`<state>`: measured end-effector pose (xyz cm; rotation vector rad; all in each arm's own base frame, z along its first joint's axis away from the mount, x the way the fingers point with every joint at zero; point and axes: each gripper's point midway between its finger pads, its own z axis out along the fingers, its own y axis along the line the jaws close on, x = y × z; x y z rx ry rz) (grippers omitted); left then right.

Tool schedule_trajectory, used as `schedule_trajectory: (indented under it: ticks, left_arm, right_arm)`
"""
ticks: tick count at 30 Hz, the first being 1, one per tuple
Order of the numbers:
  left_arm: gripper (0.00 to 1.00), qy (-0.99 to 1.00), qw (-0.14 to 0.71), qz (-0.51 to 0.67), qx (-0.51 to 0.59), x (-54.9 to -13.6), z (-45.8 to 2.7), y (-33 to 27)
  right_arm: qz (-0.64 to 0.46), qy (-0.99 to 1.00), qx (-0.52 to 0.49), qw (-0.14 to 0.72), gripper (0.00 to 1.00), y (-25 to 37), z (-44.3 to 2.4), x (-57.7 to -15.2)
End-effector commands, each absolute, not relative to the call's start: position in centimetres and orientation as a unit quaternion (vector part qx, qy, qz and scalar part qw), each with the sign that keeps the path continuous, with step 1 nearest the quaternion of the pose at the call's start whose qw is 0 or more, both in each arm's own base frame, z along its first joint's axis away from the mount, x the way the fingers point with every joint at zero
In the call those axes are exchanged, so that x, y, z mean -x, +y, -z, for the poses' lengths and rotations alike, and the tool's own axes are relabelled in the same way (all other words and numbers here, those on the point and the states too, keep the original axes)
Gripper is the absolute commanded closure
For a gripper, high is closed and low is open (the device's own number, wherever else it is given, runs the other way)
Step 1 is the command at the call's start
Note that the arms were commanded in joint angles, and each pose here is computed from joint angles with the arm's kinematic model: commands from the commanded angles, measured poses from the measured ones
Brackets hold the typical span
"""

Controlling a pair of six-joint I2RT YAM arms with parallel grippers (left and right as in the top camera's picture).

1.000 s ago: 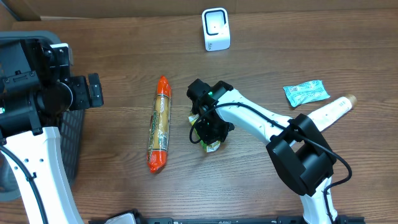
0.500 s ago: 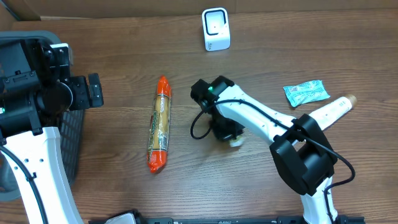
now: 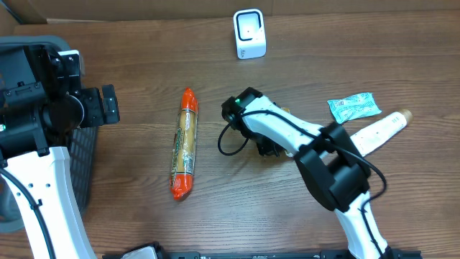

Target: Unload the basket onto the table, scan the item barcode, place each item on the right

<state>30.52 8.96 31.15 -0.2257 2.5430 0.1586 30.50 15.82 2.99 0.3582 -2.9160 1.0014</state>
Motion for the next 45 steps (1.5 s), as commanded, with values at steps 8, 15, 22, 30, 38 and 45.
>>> schedule_trajectory:
  ticks: [8, 15, 22, 30, 38, 45]
  left_arm:
    - [0.01, 0.951, 0.291, -0.065, 0.077, -30.6, -31.4, 9.0]
    - [0.01, 0.951, 0.291, -0.065, 0.077, -30.6, -31.4, 9.0]
    - [0.01, 0.951, 0.291, -0.065, 0.077, -30.6, -31.4, 9.0]
    - [0.01, 0.951, 0.291, -0.065, 0.077, -30.6, -31.4, 9.0]
    - [0.00, 0.951, 0.291, -0.065, 0.077, -30.6, -31.4, 9.0]
    - [0.01, 0.951, 0.291, -0.065, 0.077, -30.6, -31.4, 9.0]
  right_arm:
    - [-0.321, -0.932, -0.171, 0.010, 0.56, 19.1, -3.5, -28.4]
    - [-0.317, -0.924, -0.213, -0.017, 0.47, 22.2, -3.6, -26.8]
    - [-0.303, -0.934, -0.183, -0.044, 0.46, 23.4, -4.2, -27.1]
    - [-0.223, -0.963, -0.113, -0.101, 0.47, 23.2, -10.2, -31.8]
    - [-0.065, -0.994, -0.084, -0.031, 0.38, 20.4, -12.8, -33.8]
    - [0.093, -0.988, -0.114, 0.036, 0.35, 20.1, -12.2, -34.3]
